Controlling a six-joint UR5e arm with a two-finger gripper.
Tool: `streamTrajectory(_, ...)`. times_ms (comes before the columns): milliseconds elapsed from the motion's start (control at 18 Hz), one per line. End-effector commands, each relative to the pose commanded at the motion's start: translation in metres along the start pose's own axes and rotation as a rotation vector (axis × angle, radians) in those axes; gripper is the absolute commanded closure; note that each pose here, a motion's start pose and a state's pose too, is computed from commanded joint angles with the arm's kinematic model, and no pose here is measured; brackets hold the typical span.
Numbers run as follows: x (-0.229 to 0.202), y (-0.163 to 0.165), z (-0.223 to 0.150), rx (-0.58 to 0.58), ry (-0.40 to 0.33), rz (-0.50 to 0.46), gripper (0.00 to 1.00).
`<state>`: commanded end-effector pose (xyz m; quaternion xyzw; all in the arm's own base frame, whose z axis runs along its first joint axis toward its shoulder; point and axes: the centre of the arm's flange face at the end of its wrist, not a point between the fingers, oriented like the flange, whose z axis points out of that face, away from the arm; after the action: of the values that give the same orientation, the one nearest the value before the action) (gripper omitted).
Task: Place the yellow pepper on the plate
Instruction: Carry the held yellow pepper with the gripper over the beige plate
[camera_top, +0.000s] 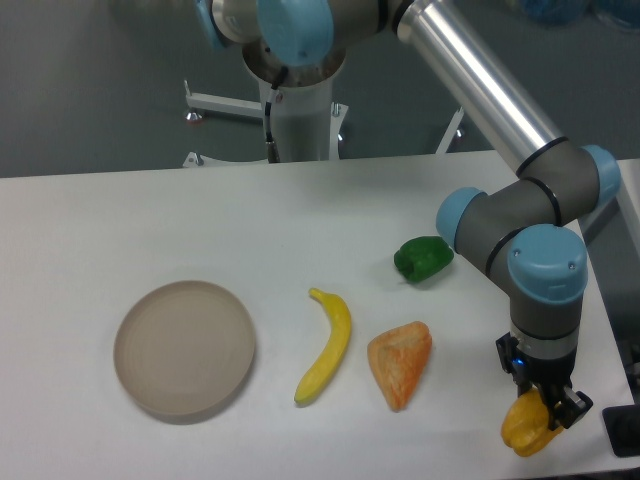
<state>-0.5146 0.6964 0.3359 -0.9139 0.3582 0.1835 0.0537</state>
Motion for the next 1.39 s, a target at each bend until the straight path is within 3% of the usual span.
streamTrajectory(167, 0.004, -0.008, -0.002, 0.005, 0.006, -0.002, 0.58)
streamTrajectory(500, 0.030, -0.022, -0.058, 0.017, 0.044, -0.057, 0.58)
streamTrajectory(722, 0.066, -0.064, -0.111, 0.028, 0.107, -0.121, 0.58)
streamTrajectory(1056, 0.151, -0.137, -0.175, 0.086, 0.182, -0.323, 0.58)
streamTrajectory(1389, 0.234, -0.223, -0.186, 0.056, 0.278, -0.611, 0.58)
